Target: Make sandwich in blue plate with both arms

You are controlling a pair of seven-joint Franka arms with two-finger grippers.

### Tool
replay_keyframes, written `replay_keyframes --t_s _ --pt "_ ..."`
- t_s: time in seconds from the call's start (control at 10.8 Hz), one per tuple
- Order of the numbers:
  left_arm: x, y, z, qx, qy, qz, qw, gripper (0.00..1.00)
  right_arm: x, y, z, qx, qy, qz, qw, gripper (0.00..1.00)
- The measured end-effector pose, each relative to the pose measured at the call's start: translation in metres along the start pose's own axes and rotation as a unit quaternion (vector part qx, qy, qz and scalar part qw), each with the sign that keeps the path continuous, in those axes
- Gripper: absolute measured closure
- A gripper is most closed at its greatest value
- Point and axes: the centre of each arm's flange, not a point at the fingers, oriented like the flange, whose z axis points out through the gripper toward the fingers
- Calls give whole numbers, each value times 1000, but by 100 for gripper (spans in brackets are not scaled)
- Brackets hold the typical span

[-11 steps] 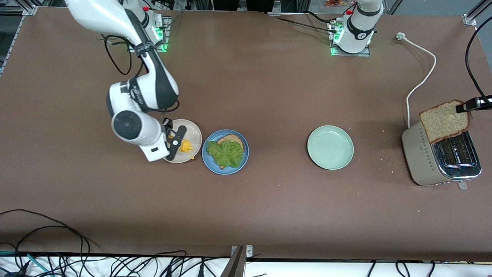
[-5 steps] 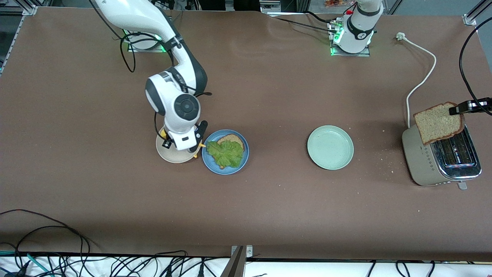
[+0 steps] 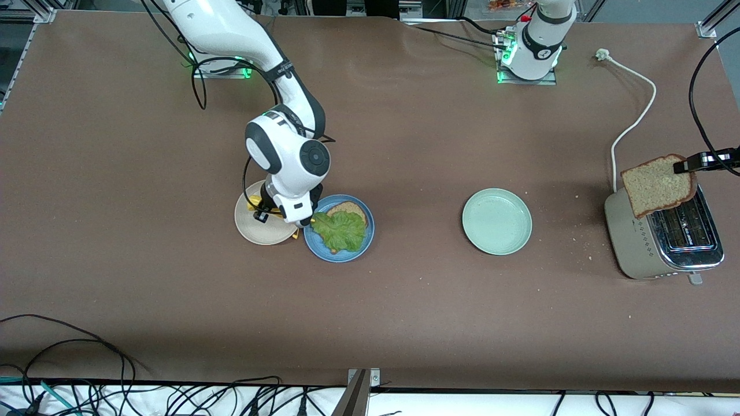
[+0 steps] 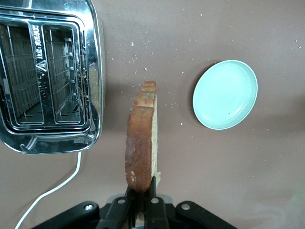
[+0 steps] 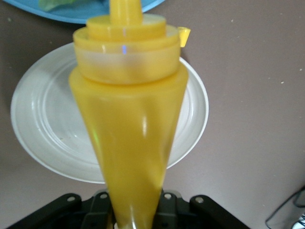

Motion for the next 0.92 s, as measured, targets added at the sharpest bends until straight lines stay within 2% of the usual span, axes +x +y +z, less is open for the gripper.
replay_keyframes --t_s 0.18,0.37,0.92 --pt "1 0 1 0 -1 0 1000 92 9 -9 2 -28 -16 -2 999 79" --pt "1 0 1 0 -1 0 1000 92 17 -19 3 -45 -24 -2 999 79" --pt "1 0 1 0 -1 0 1000 92 20 -22 3 -52 -27 -4 998 79"
